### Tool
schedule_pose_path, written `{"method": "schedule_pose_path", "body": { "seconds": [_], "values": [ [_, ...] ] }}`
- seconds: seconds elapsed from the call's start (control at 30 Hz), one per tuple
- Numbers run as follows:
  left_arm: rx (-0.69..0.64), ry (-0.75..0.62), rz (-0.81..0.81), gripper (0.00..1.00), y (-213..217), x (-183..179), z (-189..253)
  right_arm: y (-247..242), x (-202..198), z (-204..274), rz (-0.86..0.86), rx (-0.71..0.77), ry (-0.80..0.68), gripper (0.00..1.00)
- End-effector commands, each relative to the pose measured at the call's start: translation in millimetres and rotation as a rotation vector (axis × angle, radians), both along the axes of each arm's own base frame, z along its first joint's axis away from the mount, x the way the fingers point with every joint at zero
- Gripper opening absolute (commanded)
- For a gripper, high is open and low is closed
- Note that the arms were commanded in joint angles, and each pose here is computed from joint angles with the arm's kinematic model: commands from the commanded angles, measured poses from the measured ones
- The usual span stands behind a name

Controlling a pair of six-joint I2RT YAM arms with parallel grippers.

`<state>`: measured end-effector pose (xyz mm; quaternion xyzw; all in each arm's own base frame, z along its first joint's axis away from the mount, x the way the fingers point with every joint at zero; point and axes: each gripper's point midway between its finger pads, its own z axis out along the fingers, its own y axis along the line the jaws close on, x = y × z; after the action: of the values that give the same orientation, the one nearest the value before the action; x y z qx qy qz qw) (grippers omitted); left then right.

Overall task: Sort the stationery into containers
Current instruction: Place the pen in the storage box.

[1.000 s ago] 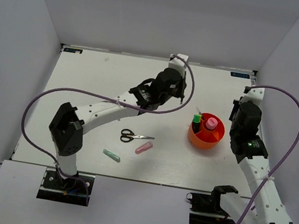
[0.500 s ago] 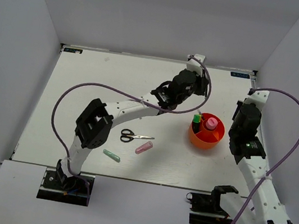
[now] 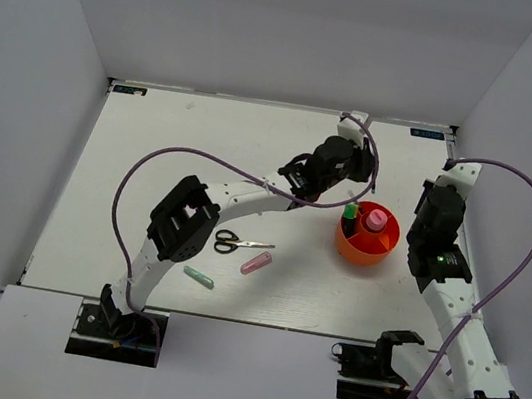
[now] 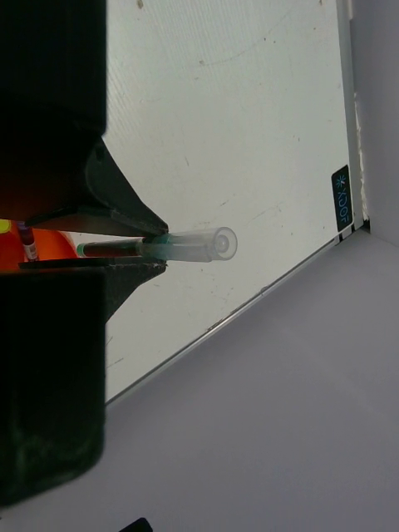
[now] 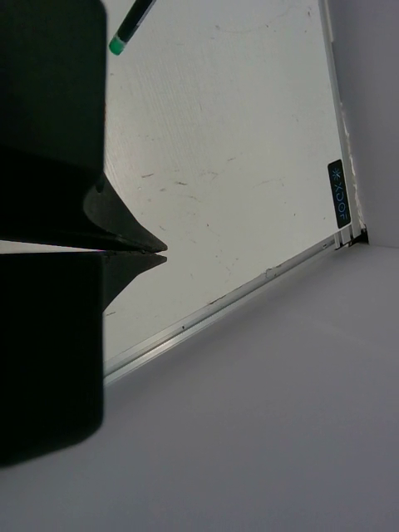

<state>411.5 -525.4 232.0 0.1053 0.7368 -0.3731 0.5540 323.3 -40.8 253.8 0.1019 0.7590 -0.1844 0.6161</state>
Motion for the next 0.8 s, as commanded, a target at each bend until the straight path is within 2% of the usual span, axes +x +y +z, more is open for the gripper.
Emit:
{"method": "schedule_pose_path", "body": {
  "seconds": [0.0,0.77],
  "values": [
    [-0.040,-0.002,-0.063,0.00,-8.1,-14.9,12.5,-5.3,2.2,12.8,-0.030,0.009,-0.066,0.00],
    [0.098,0.039,-0.111,0.00,-19.0,-33.0,-50.7,-7.9,1.2,7.4,-0.019,0.034,-0.054,0.00]
  ]
}}
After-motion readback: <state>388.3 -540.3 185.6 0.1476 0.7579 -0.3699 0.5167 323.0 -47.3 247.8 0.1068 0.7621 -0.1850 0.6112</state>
